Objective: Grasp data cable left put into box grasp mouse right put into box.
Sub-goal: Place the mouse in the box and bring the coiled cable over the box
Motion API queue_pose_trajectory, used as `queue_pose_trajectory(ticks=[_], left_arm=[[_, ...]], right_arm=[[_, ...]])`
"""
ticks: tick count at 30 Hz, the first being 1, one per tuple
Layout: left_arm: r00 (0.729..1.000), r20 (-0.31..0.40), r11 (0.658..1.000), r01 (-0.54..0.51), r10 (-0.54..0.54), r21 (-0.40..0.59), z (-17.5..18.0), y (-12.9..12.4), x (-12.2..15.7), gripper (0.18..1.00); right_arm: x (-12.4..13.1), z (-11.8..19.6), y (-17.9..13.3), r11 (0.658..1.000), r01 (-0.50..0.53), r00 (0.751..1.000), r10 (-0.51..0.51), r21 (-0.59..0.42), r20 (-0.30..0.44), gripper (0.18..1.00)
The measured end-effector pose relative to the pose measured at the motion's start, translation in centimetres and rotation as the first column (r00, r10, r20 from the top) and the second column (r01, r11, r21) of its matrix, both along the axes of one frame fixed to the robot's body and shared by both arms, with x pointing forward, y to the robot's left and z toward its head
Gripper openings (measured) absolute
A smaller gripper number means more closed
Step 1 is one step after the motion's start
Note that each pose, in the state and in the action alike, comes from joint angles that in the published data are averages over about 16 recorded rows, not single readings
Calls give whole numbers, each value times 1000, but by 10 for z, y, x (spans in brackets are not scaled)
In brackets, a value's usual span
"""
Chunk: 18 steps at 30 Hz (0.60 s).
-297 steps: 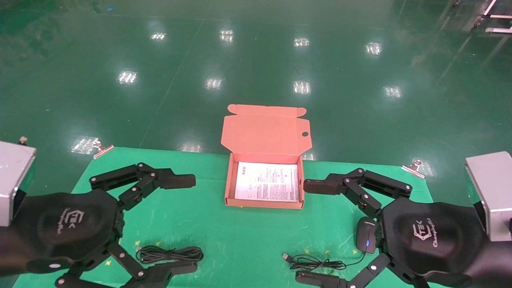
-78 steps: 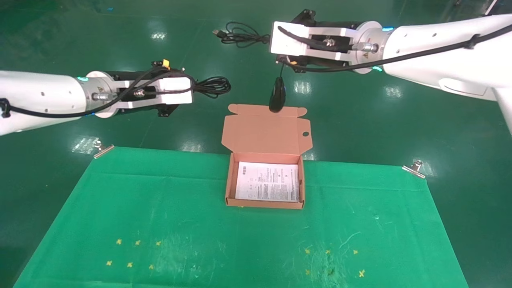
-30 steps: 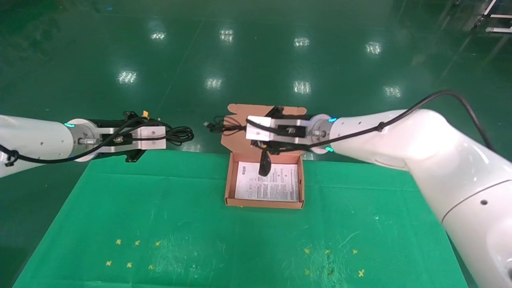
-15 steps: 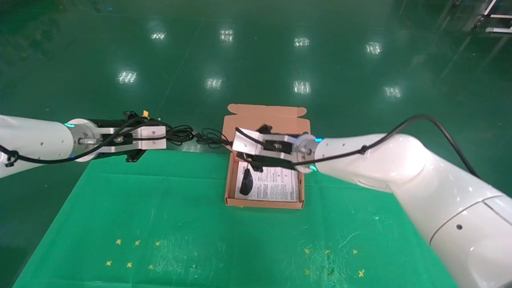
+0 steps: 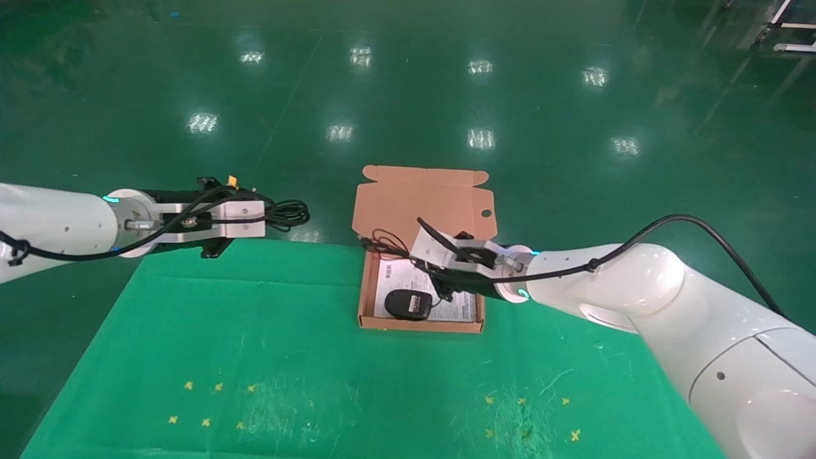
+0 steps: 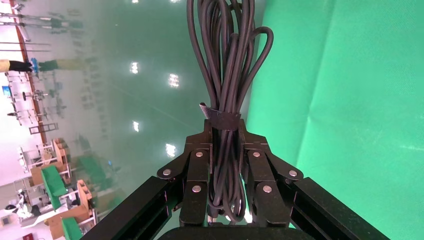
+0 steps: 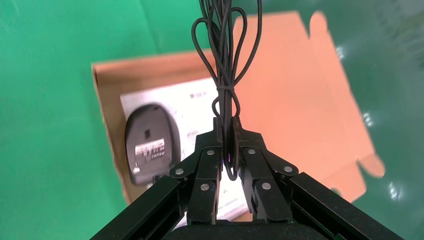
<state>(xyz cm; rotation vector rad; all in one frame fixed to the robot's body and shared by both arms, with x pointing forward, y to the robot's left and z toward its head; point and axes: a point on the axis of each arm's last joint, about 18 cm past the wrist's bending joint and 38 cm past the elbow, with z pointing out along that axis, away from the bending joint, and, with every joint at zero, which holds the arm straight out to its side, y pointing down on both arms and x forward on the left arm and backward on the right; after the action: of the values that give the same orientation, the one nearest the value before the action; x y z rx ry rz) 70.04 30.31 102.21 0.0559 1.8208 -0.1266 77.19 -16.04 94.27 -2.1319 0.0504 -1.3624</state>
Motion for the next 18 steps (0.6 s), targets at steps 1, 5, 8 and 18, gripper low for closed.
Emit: queue_pose_trajectory(ticks=[1, 5, 8, 18], left_arm=[[1000, 0, 1000, 0, 0, 0, 0, 0, 0, 267], [1000, -1, 1000, 3, -3, 0, -1, -1, 0, 267], [1000, -3, 1000, 8, -8, 1, -2, -3, 1, 266], [998, -24, 999, 54, -53, 5, -15, -21, 4, 266]], right_arm=[[0, -1, -2, 1000, 4, 1000, -4, -1, -5, 211], [0, -5, -6, 1000, 11, 1000, -11, -7, -20, 213], [0, -6, -7, 1000, 12, 1000, -12, -8, -25, 218], [-2, 3, -24, 999, 33, 999, -33, 7, -20, 271]])
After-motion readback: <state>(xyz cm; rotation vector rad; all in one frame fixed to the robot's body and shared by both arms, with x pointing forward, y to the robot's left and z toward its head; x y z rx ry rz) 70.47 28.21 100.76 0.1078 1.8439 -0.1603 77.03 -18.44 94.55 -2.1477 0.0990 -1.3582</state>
